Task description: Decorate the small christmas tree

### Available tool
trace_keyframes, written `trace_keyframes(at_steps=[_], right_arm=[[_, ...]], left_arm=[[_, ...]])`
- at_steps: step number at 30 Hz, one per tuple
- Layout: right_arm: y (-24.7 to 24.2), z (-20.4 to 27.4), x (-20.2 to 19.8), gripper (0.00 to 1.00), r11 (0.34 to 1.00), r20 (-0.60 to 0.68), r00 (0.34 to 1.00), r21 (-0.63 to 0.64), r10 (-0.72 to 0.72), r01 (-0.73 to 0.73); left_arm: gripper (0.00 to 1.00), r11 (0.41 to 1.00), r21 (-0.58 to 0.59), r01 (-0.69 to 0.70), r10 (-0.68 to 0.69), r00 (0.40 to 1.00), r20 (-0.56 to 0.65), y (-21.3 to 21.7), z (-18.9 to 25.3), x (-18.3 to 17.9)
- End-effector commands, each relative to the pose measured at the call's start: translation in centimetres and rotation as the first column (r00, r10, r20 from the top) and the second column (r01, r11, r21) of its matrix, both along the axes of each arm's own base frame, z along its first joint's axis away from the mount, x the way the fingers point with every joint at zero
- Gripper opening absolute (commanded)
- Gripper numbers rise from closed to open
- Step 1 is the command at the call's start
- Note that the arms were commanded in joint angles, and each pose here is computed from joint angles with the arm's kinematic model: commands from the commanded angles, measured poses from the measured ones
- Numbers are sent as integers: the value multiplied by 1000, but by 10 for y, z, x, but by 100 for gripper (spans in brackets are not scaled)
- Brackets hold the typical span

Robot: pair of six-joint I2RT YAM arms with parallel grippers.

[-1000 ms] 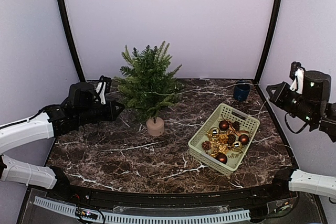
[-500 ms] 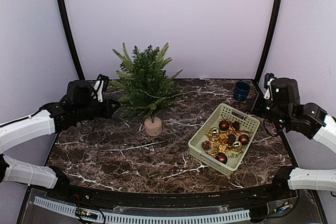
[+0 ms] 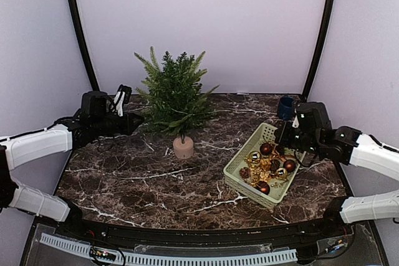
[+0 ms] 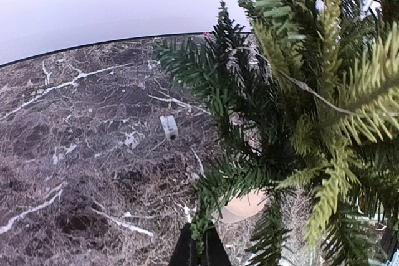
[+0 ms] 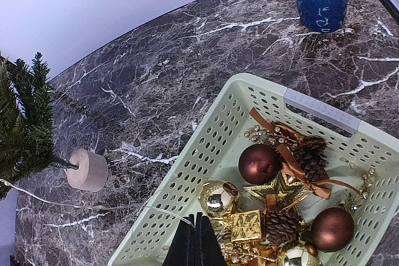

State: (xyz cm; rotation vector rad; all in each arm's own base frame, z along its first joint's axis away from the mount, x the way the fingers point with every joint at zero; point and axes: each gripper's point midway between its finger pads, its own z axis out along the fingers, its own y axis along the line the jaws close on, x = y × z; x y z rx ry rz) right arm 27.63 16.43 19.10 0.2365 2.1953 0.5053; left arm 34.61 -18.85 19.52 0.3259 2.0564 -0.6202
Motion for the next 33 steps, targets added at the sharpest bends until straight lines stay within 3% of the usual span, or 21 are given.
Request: trace_keyframes(at_steps=[1, 4, 6, 10, 14, 22, 24, 27, 33], right_arm=[[15, 6, 9, 0, 997, 31, 999, 69, 27, -29], [21, 2, 11, 0, 996, 20, 999, 80, 41, -42], [23, 1, 11, 0, 995, 18, 999, 88, 49, -51], [26, 3, 10, 0, 993, 24, 997, 94, 67, -69], [27, 6, 9, 0, 993, 33, 996, 86, 82, -84], [31, 10, 9, 0, 989, 47, 994, 99, 103, -108], [32, 9, 9, 0, 988, 48, 993, 103, 107, -112], [35, 9, 10, 0, 987, 49, 992, 106, 118, -123], [37, 7, 9, 0, 986, 47, 991, 109, 124, -129]], left_arm=[[0, 999, -18, 45, -43, 995, 89, -3, 25, 22], [5, 999, -19, 46, -43, 993, 106, -1, 33, 31], [19, 999, -18, 41, -39, 992, 123, 0, 41, 34], [58, 1000, -13, 7, -5, 991, 137, 9, 48, 26], [73, 999, -52, -8, 16, 988, 150, 18, 59, 2], [74, 977, -210, 26, -17, 999, 46, 16, 49, -46], [69, 970, -239, 37, -33, 999, 18, 12, 46, -52], [47, 962, -267, 57, -65, 998, -22, 3, 42, -56], [42, 956, -286, 69, -83, 996, -36, -5, 37, -53]])
